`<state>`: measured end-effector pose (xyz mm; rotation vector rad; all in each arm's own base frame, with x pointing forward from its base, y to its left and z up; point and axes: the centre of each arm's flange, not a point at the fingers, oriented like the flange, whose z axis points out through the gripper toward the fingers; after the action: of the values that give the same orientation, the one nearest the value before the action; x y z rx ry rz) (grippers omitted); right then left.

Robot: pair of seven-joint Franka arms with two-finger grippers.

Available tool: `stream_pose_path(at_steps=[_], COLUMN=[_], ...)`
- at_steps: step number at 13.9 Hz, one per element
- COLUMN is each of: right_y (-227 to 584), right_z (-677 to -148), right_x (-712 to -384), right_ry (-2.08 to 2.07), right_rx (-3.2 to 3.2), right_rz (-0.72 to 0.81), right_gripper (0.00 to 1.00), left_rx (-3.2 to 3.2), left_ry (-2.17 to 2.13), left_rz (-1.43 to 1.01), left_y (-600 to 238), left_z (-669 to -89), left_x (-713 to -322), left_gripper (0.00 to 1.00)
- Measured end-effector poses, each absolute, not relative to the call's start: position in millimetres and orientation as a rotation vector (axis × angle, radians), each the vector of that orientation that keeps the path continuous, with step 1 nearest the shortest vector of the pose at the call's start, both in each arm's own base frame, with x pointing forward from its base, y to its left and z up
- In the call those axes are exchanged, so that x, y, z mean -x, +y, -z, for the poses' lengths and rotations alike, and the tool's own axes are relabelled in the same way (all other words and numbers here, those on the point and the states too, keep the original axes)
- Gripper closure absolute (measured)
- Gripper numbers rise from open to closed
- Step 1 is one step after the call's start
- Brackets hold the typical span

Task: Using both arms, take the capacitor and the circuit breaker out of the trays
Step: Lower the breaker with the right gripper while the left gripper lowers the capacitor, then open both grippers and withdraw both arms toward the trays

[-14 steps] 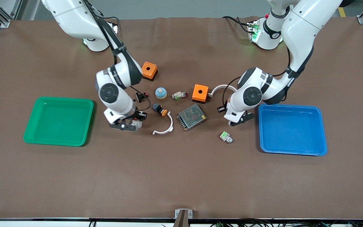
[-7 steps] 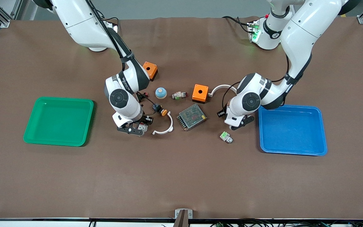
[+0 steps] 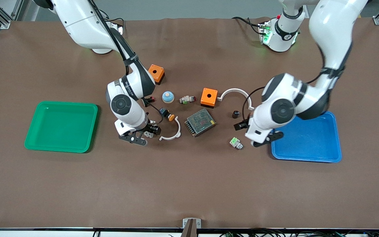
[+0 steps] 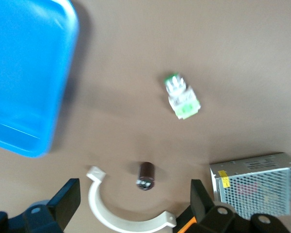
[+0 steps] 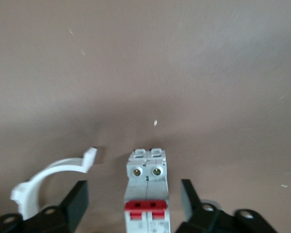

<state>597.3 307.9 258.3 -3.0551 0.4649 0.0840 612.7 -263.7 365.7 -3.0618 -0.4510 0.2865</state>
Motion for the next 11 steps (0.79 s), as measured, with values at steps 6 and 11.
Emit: stream_pose_path(at_steps=[6,11], right_y=[167.4,47.3], right_z=[-382.3,-442.6], right_x=[-668.8,-659.4], right_ry=[0.227,0.066], right_rx=[3.079,3.101], right_rz=[-0.204,-0.270], right_gripper=[0.00,0.00], left_rx=[3.009,3.015], left_ry=[-0.209,0.073], left_rz=[-0.041,0.007], left_y=[-165.4,-91.3], left_z=[-476.7,-580.6], left_x=[-647.2,-615.8], left_gripper=[0.00,0.00])
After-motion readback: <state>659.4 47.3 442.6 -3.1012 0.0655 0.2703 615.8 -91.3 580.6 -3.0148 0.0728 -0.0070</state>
